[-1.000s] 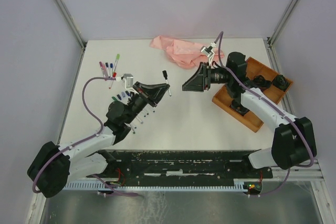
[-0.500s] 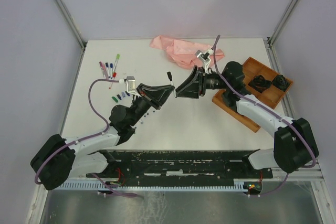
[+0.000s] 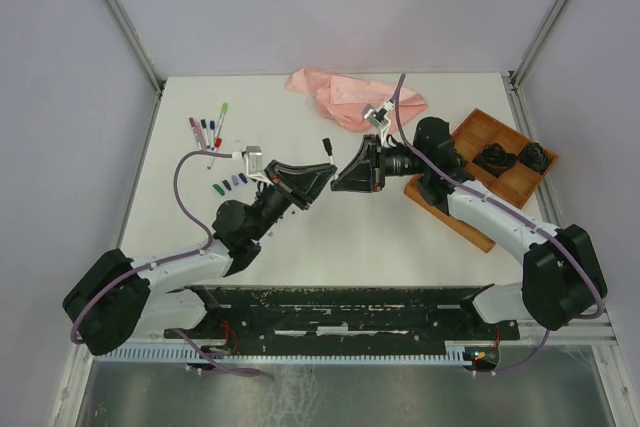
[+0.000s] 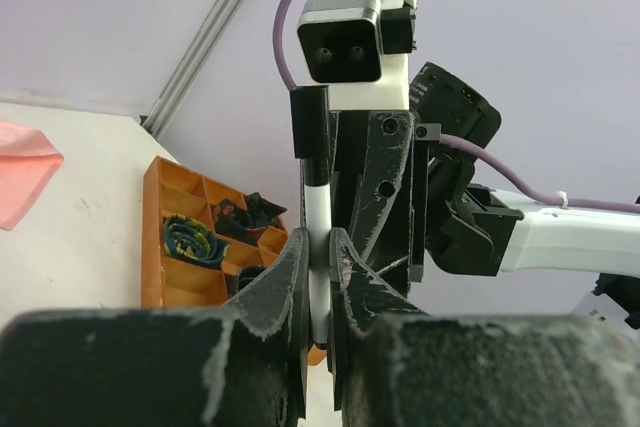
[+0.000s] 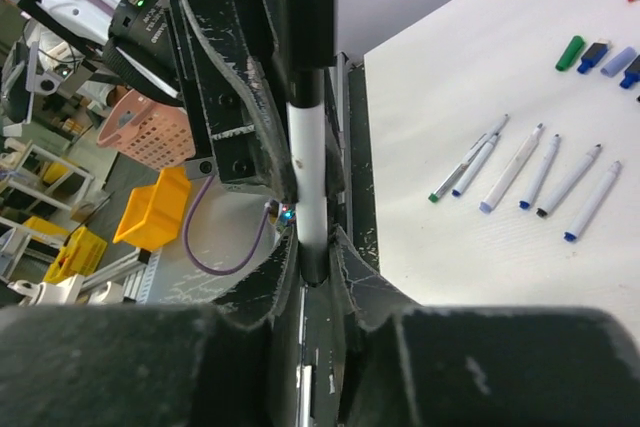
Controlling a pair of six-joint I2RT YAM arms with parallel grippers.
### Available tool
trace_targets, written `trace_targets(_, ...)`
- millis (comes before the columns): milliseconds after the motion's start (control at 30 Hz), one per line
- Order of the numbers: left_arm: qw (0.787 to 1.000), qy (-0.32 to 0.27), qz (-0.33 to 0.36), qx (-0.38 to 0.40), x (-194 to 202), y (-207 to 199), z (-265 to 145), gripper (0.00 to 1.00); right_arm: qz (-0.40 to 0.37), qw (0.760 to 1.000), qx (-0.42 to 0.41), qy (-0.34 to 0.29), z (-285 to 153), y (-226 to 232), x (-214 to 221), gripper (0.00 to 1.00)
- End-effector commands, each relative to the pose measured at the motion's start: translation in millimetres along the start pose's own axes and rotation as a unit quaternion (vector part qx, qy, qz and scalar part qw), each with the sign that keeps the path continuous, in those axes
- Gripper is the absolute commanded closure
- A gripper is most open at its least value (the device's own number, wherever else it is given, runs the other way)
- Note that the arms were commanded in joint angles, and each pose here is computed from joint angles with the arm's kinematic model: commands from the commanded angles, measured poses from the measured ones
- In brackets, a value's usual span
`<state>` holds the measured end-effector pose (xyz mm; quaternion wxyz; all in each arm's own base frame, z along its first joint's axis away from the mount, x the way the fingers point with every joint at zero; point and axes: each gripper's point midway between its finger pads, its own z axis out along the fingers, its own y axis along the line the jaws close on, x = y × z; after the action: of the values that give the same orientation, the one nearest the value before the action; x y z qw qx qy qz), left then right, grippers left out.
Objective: Open the pen caps
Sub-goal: Pick up the pen from the center of the board.
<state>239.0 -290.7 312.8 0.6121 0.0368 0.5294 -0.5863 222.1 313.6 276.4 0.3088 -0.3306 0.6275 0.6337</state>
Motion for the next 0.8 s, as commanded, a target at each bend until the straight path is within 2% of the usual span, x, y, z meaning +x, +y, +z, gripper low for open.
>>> trace_targets(0,0.999,-0.035,-0.015,0.027,-19.7,-17.8,9.4,0.97,-0.041,0.999,-0.004,-0.007,1.0,13.0,-19.8,0.85)
trace_targets(100,0.999,-0.027,-0.015,0.022,-17.2,-17.0,10.5,0.95,-0.042,0.999,-0.002,-0.005,1.1,12.8,-20.4,0.99)
trace_targets(133,0.999,-0.024,-0.015,0.02,-17.1,-16.2,10.9,0.91,-0.042,0.999,0.0,-0.004,0.8,11.9,-19.8,1.0)
trace_targets(300,1.0,0.0,-0.009,-0.017,-16.7,-9.2,13.5,0.54,-0.042,0.999,0.01,0.01,-0.1,9.6,-17.7,1.0)
trace_targets(400,0.998,0.018,0.005,-0.057,-18.7,-0.2,12.8,0.37,-0.044,0.999,0.011,0.016,-0.8,9.8,-16.6,1.0)
trace_targets(533,0.997,0.034,0.011,-0.066,-30.2,-1.7,15.0,0.28,-0.045,0.999,0.011,0.018,-1.2,10.6,-16.3,1.0)
trace_targets(767,0.995,0.072,-0.034,-0.056,-45.5,9.5,22.2,0.25,-0.046,0.999,0.008,0.021,-1.5,12.2,-15.8,1.0)
